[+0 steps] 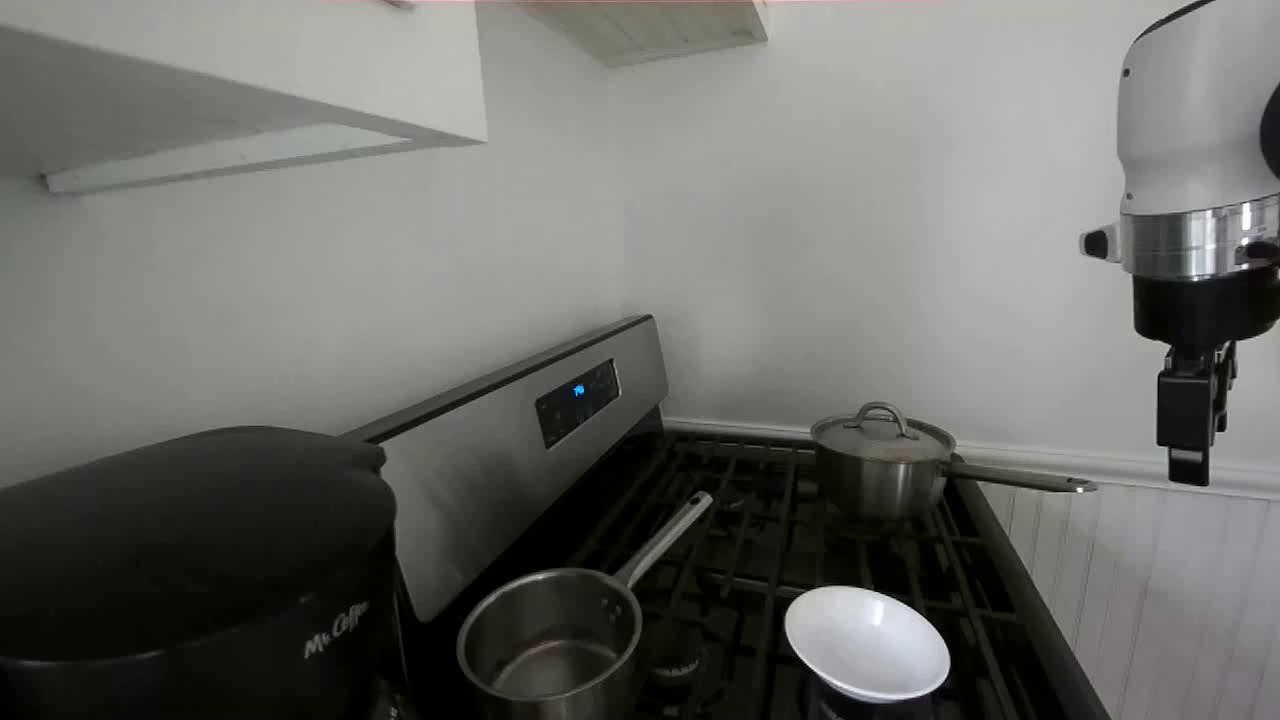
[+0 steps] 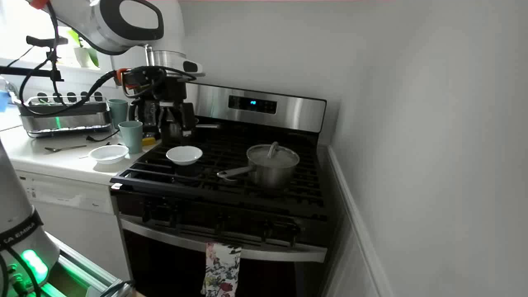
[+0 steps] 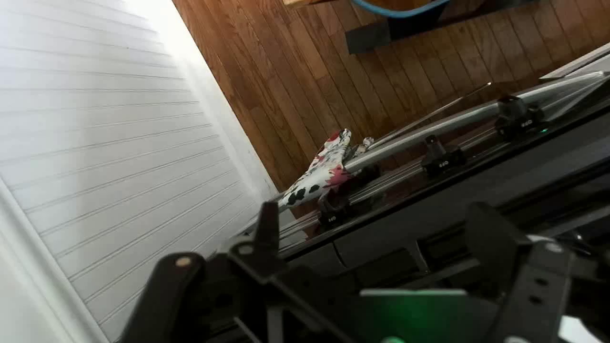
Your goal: Remove the lid from the pot on the right and put it on the other pot on the left
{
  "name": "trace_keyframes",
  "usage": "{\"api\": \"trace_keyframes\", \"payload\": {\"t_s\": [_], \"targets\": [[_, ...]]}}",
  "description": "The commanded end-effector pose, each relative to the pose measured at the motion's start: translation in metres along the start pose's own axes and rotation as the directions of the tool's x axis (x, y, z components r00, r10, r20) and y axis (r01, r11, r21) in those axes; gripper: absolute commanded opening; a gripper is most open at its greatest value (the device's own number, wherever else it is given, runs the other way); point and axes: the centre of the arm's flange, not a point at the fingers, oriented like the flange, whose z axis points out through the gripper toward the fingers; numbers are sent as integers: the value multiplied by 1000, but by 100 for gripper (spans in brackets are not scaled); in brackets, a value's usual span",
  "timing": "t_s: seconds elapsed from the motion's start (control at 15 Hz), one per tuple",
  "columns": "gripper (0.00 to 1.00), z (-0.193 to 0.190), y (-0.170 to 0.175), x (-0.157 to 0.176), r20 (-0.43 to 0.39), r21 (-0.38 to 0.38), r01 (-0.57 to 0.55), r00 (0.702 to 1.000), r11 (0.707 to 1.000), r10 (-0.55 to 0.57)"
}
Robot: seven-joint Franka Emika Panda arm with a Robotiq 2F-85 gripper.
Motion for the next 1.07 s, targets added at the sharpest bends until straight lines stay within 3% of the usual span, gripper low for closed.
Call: {"api": "trace_keyframes", "payload": {"t_s": [0.0, 0.73, 1.0], "targets": [[100, 0, 0, 0, 0, 0, 0, 1000, 1000, 0], [100, 0, 0, 0, 0, 0, 0, 1000, 1000, 0], [100, 8, 17, 13, 23, 15, -40, 999, 999, 40]]}}
